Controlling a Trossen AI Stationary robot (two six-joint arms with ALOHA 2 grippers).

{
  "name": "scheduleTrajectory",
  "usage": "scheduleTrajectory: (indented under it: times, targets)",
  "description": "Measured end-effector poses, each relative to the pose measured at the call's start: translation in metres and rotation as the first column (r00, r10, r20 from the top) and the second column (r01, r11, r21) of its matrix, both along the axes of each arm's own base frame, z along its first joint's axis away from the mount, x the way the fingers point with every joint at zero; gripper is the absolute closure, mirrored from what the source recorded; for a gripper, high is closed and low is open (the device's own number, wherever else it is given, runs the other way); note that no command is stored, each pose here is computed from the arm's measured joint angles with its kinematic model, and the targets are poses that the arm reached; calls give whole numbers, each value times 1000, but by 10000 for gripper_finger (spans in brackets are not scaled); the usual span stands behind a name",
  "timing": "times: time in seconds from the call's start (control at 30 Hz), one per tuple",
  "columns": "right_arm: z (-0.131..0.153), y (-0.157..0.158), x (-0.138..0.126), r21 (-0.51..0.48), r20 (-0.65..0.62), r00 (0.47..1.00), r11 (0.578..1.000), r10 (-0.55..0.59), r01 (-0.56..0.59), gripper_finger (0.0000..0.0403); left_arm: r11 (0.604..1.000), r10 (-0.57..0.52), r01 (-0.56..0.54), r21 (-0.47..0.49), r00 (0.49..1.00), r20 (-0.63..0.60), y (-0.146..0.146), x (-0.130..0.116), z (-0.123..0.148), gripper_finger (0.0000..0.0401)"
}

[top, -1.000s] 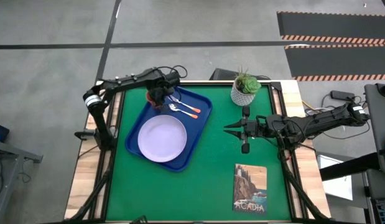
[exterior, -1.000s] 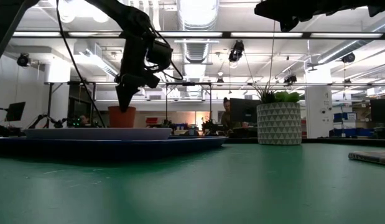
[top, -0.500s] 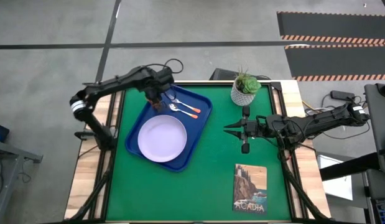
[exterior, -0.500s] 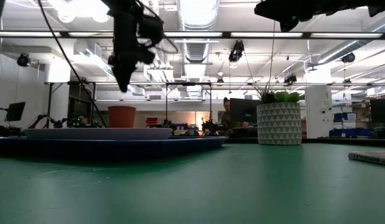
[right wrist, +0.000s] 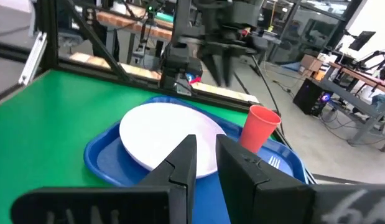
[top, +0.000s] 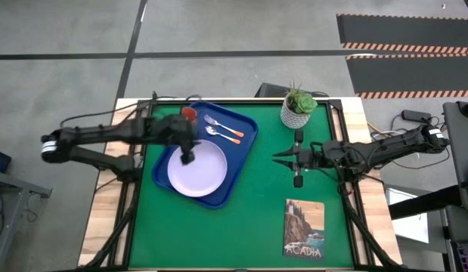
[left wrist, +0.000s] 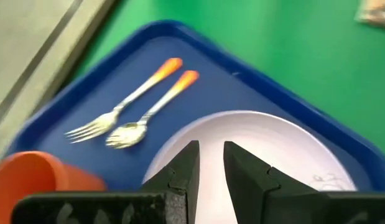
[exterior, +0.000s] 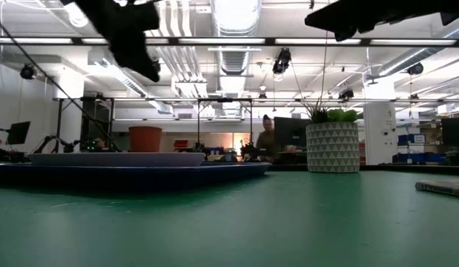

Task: Pick and place plate/cup/fork/spoon on tray
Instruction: Return to Home Position

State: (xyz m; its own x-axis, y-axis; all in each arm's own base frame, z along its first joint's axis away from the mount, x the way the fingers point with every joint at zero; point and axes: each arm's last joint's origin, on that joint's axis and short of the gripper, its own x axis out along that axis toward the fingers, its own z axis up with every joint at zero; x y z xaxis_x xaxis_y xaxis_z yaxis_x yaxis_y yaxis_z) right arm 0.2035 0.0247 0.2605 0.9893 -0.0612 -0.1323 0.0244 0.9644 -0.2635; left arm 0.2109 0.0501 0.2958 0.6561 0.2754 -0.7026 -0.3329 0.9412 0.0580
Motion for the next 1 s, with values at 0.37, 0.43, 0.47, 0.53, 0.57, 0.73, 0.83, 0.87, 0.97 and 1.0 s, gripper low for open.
scheduleTrajectory:
  times: [0.37, 0.43, 0.47, 0.53, 0.57, 0.73, 0.83, 0.87, 0.97, 1.0]
  targets:
    - [-10, -3, -1, -49, 1, 1000, 999, -1, 1, 351, 990, -103, 130, -56, 931, 349, -29, -54, -57, 342]
    - [-13, -4, -2, -63, 0, 1000, 998, -6, 6, 351, 987, -119, 154, -55, 907, 403, -31, -61, -63, 342]
    - [-14, -5, -2, -66, -4, 1000, 998, -10, 10, 351, 986, -125, 162, -52, 898, 423, -31, -64, -66, 342]
    - [-16, -7, -3, -70, -7, 1000, 997, -19, 18, 351, 984, -132, 170, -47, 885, 446, -33, -71, -71, 342]
    - [-17, -9, -3, -73, -11, 1000, 997, -23, 23, 351, 984, -132, 170, -44, 880, 456, -33, -74, -74, 342]
    - [-23, -15, -7, -85, -17, 998, 995, -52, 51, 351, 984, -137, 177, -32, 855, 501, -35, -87, -86, 342]
    - [-24, -19, -13, -84, -6, 998, 994, -70, 69, 351, 983, -137, 179, -33, 848, 512, -36, -93, -97, 342]
    - [-24, -20, -15, -83, 0, 997, 994, -74, 74, 351, 983, -139, 183, -34, 845, 517, -36, -95, -100, 342]
    - [-25, -21, -24, -85, 27, 996, 993, -79, 81, 351, 982, -134, 185, -42, 836, 532, -37, -100, -110, 342]
    - [-26, -21, -28, -87, 39, 996, 993, -79, 82, 351, 981, -129, 185, -51, 833, 538, -37, -102, -114, 342]
